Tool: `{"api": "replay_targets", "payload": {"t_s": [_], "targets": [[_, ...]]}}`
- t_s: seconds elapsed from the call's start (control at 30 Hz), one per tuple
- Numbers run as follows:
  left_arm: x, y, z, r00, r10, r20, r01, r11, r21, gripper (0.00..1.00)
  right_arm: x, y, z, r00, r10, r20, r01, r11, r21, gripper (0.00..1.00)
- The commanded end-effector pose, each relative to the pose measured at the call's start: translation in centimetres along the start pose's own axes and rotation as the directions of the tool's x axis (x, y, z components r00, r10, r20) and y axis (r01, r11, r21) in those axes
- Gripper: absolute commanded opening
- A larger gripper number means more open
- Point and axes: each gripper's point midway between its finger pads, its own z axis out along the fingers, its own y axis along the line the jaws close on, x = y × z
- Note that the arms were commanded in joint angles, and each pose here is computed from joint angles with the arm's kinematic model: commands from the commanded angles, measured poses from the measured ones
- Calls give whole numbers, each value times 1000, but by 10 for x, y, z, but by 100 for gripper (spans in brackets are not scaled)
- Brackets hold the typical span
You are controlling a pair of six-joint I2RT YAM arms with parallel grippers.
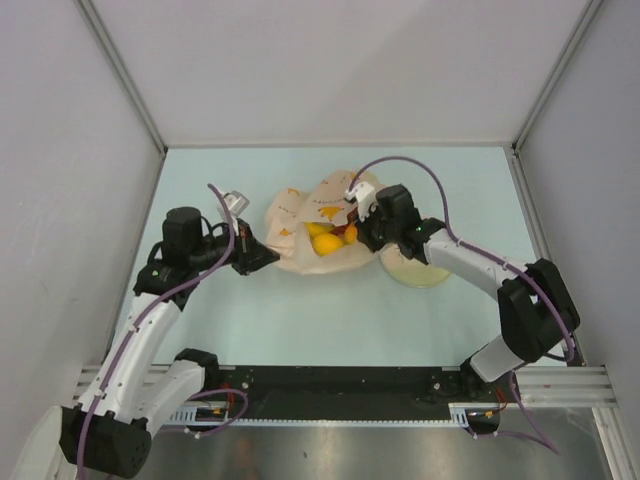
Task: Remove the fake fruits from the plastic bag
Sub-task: Take out the fake fruit from the plastic bag.
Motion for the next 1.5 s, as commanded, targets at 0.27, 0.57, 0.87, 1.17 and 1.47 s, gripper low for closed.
{"api": "replay_targets", "payload": {"t_s": [0.27, 0.57, 0.87, 1.17, 1.47], "targets": [[0, -1, 5, 1000, -11, -21, 12, 999, 37, 0, -67, 23, 40, 986, -93, 139, 110, 987, -119, 36], [4, -12, -5, 998, 26, -55, -22, 998, 65, 1, -41, 29, 91, 988, -142, 67, 148, 984, -97, 100], [1, -8, -3, 998, 45, -44, -43, 998, 53, 0, -43, 21, 97, 983, -176, 56, 179, 982, -59, 61], [-1, 2, 8, 997, 66, -34, -64, 996, 54, 1, -142, 46, -24, 949, -123, 290, 183, 964, -191, 40], [-18, 32, 31, 1000, 8, 1, -8, 1000, 4, 0, -206, -19, -134, 888, 281, 364, -212, 953, -218, 34]]}}
